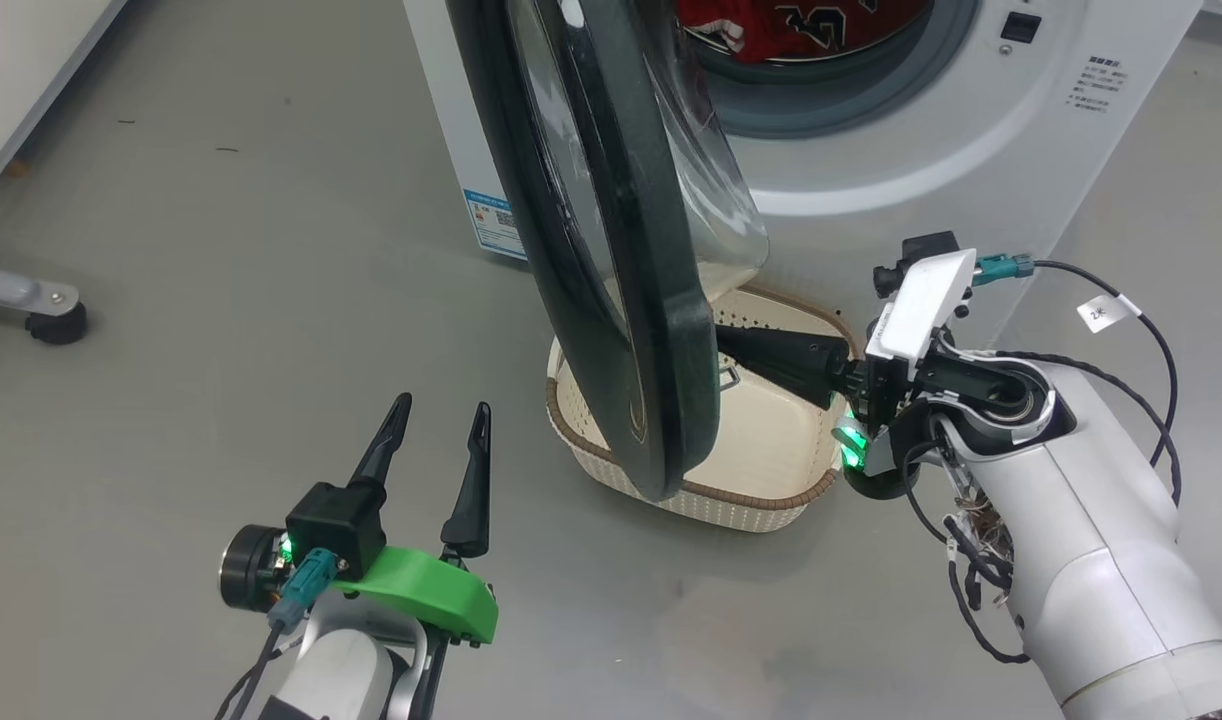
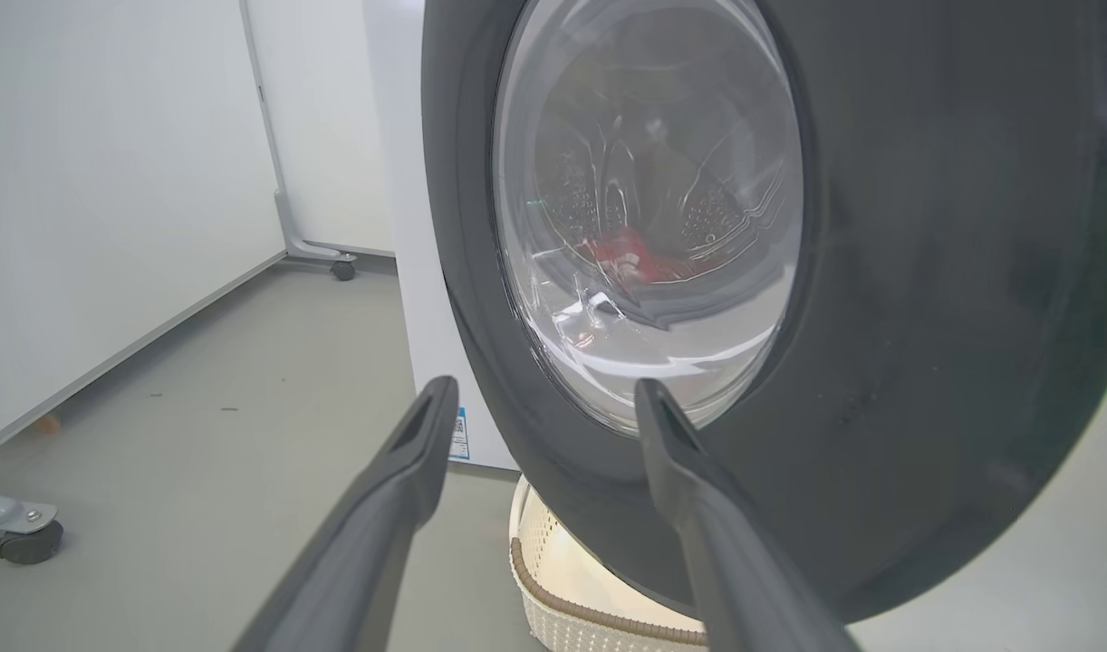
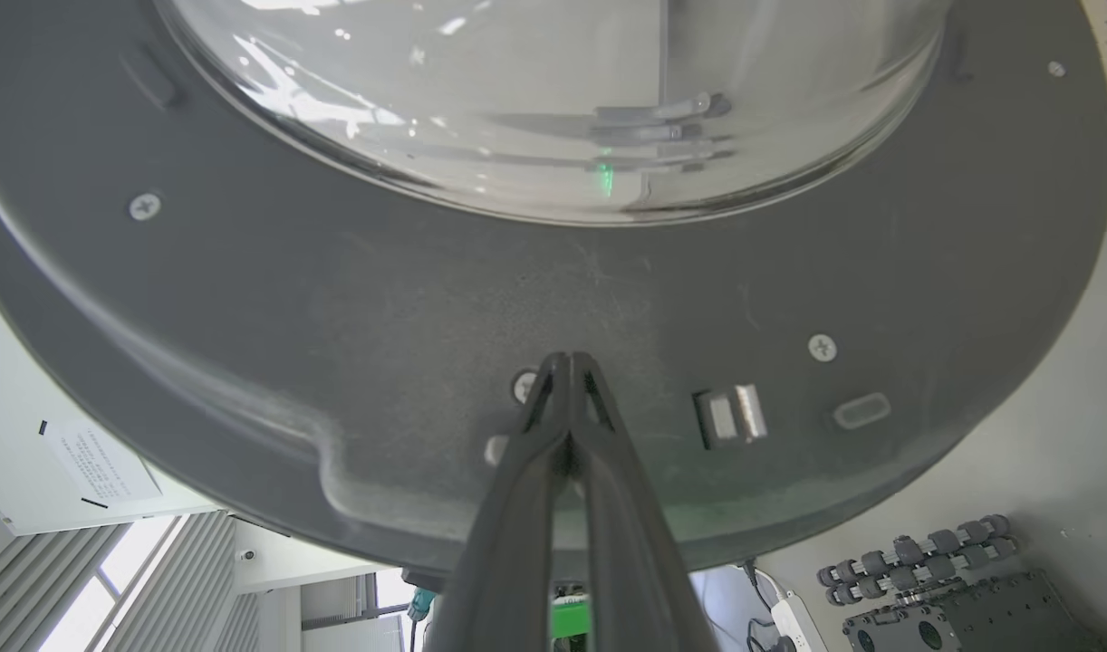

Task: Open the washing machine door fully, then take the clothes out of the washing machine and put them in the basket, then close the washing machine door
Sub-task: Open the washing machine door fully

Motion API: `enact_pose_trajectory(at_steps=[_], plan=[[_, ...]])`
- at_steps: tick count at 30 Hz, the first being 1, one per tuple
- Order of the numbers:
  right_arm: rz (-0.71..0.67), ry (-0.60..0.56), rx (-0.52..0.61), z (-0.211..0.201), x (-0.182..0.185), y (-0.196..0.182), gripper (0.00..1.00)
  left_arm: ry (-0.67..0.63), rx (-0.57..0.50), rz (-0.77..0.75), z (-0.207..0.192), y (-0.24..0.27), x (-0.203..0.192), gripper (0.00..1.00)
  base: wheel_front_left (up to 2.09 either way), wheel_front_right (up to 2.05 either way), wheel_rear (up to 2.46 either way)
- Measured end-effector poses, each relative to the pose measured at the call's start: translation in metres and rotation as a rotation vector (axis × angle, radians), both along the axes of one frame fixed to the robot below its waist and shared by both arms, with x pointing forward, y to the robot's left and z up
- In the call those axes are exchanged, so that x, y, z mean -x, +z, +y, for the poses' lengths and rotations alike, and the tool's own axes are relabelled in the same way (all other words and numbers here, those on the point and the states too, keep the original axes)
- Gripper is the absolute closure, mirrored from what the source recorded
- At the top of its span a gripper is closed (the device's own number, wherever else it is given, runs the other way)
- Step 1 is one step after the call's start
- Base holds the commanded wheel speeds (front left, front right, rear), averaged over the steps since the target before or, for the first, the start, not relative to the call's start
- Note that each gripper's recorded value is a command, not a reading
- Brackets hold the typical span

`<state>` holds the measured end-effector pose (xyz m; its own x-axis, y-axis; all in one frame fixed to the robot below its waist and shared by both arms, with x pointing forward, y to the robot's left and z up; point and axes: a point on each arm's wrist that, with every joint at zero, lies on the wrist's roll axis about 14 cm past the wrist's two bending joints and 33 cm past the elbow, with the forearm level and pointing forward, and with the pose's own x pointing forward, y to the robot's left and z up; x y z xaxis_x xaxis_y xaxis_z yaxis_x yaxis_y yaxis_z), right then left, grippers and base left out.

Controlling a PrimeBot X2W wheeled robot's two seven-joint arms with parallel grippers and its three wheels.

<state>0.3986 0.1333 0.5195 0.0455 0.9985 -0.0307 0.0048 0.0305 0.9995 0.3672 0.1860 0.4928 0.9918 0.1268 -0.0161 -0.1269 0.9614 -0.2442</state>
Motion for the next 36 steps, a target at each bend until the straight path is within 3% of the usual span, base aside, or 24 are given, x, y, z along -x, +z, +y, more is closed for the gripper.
enact_pose_trajectory(at_steps=[18, 32, 36], plan=[[-0.009, 0.123, -0.046, 0.038, 0.047, 0.009, 1.00, 0.075, 0.003, 0.006, 0.022, -0.001, 0.021, 0.00, 0.00, 0.00, 0.00], [0.015, 0.066, -0.102, 0.040, 0.043, 0.021, 1.00, 0.088, 0.006, 0.006, 0.026, -0.002, 0.021, 0.00, 0.00, 0.00, 0.00], [0.035, -0.002, -0.135, 0.034, 0.035, 0.026, 1.00, 0.080, 0.008, 0.004, 0.024, -0.002, 0.019, 0.00, 0.00, 0.00, 0.00]])
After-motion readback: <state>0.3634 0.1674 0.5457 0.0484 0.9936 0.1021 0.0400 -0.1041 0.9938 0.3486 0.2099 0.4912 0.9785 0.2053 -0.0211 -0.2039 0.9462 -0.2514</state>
